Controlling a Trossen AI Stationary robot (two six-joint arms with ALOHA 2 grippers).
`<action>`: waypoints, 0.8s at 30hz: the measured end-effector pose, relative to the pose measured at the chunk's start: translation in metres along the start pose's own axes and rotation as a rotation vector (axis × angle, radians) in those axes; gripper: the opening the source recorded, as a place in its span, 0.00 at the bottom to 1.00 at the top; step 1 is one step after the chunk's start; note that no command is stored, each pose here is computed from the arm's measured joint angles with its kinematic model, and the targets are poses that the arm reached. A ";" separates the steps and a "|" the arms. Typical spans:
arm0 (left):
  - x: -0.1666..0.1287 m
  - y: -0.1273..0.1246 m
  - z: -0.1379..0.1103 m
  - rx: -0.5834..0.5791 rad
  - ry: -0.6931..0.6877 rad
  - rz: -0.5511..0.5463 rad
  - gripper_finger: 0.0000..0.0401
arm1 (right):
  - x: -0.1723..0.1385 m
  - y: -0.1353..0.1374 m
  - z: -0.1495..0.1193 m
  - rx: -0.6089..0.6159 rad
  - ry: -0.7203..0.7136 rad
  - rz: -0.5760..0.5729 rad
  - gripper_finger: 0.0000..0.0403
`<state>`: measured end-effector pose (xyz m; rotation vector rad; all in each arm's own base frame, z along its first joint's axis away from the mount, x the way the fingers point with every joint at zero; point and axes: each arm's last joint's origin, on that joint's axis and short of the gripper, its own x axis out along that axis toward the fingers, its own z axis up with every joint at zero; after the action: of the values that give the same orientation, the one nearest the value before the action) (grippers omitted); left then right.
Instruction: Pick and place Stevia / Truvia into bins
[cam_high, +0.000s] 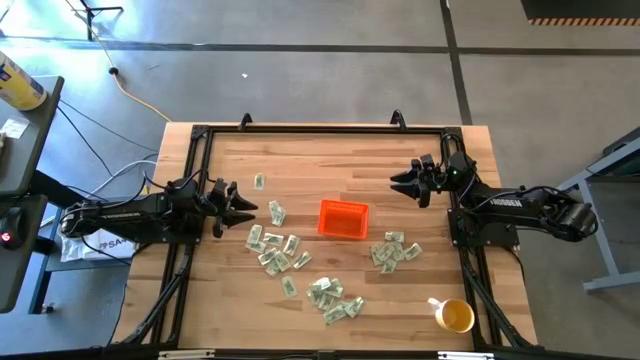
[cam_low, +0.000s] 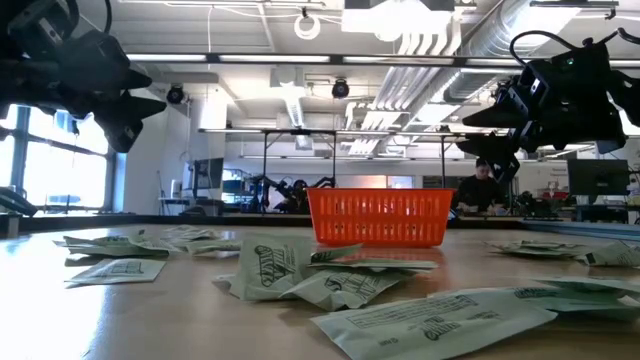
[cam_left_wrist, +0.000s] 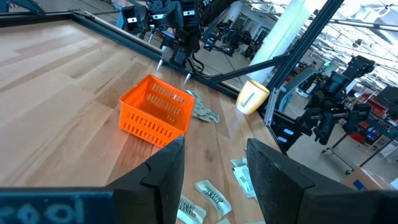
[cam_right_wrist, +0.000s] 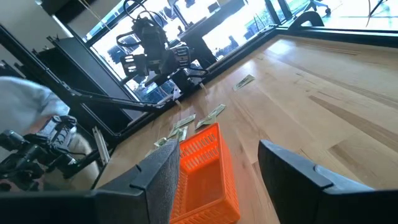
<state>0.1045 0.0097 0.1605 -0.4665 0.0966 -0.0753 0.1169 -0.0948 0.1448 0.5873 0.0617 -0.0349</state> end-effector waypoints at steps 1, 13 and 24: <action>0.000 0.000 0.000 0.000 0.000 0.001 0.52 | 0.000 0.000 0.000 0.000 0.000 0.000 0.52; 0.000 0.000 0.000 0.000 0.000 0.000 0.52 | 0.000 0.000 0.000 0.000 0.000 0.000 0.52; -0.001 0.004 0.007 -0.508 -0.176 0.134 0.52 | 0.000 0.000 0.000 0.000 0.000 0.000 0.52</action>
<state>0.1047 0.0160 0.1650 -0.9698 -0.0286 0.1262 0.1169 -0.0948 0.1448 0.5874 0.0618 -0.0348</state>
